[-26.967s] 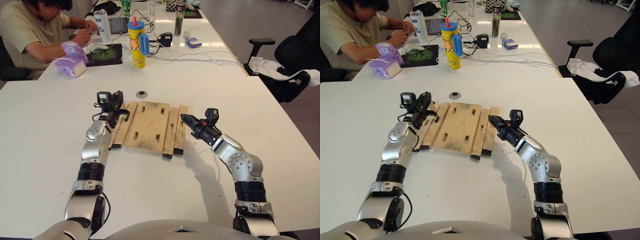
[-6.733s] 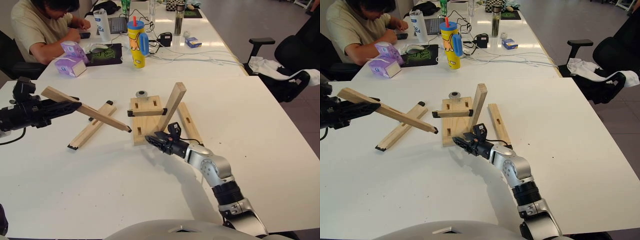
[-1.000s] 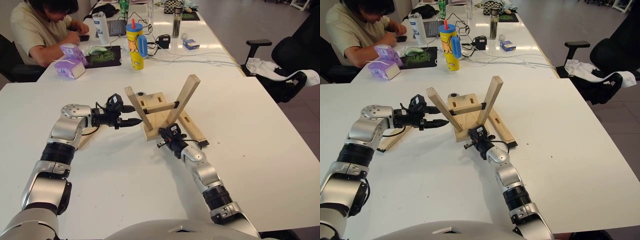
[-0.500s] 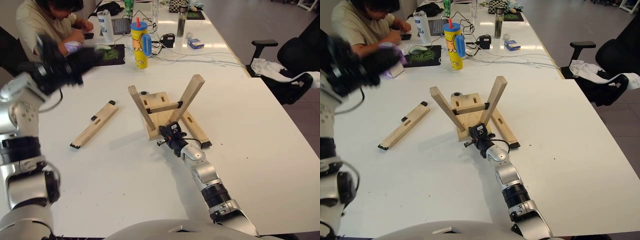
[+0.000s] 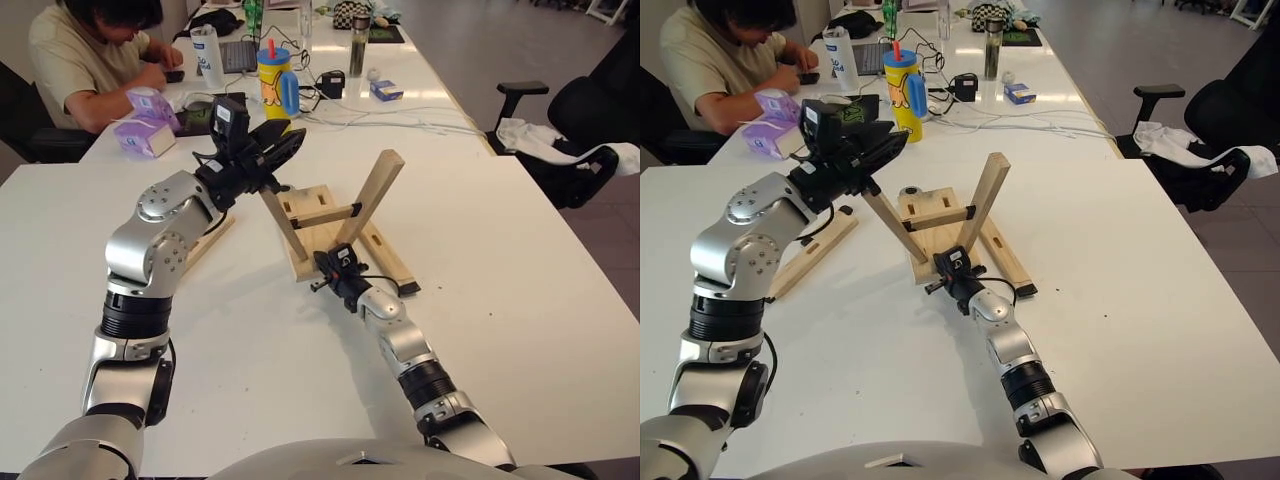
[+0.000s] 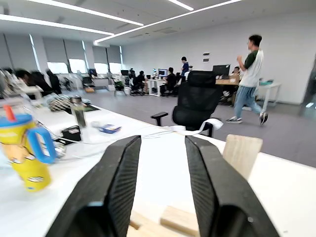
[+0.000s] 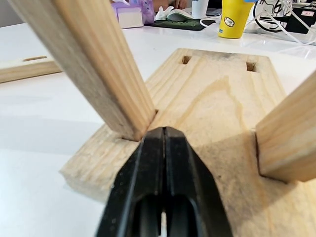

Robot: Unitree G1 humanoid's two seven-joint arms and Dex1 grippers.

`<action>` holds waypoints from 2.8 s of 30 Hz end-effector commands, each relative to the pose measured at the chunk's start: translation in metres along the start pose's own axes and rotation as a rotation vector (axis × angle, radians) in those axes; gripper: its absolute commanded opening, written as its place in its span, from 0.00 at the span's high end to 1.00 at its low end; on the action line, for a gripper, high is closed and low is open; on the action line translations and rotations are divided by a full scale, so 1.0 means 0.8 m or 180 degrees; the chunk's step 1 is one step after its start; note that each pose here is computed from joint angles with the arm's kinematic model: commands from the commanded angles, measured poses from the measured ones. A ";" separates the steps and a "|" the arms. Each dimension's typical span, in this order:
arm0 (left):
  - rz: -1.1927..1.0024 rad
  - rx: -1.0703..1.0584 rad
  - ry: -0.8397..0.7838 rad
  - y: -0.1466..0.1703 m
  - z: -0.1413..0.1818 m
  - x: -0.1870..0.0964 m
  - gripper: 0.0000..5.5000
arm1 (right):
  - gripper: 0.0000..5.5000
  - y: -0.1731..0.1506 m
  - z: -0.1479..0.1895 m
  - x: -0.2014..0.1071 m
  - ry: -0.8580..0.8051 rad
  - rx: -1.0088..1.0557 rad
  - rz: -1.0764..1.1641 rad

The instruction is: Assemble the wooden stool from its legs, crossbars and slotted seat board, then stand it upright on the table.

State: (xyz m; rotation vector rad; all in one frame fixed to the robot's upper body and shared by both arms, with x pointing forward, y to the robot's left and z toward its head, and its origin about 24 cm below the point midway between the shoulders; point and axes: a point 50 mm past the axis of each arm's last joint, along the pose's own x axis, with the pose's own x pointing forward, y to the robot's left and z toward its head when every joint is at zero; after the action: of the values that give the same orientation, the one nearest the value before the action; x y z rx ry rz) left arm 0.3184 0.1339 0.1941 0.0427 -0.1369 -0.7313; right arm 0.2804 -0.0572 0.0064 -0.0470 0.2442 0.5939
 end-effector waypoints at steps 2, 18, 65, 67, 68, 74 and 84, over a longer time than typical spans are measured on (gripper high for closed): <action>0.0490 0.0126 -0.0799 0.025 0.062 0.009 0.70 | 1.00 0.003 -0.079 -0.023 0.1023 0.0160 -0.0039; 0.1082 -0.0159 0.0265 -0.021 -0.080 0.004 0.70 | 1.00 0.000 -0.071 -0.015 0.0988 0.0165 -0.0011; 0.2657 0.0691 0.0230 -0.021 -0.054 -0.105 0.99 | 1.00 -0.121 0.150 -0.112 -0.1291 0.0146 -0.1681; 0.1867 0.0811 0.0462 -0.049 -0.070 -0.067 0.99 | 1.00 -0.076 0.163 -0.073 -0.1274 -0.0018 -0.0920; 0.1569 0.0857 0.0616 -0.062 -0.080 -0.051 0.99 | 1.00 -0.033 0.159 -0.046 -0.1062 -0.0092 -0.0295; 0.1616 0.1021 0.1071 -0.046 -0.098 -0.057 0.99 | 1.00 0.025 0.101 -0.033 -0.0287 -0.0329 0.0540; 0.1902 0.1352 0.1813 0.060 -0.107 -0.149 0.99 | 1.00 -0.068 0.095 -0.029 -0.0205 -0.0473 -0.0116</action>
State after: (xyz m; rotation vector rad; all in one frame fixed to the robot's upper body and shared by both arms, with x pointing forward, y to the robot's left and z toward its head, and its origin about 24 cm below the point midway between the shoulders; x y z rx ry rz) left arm 0.2672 0.2280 0.0936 0.5429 0.2230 -0.0481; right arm 0.2944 -0.1102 0.0709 -0.1745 0.2088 0.5836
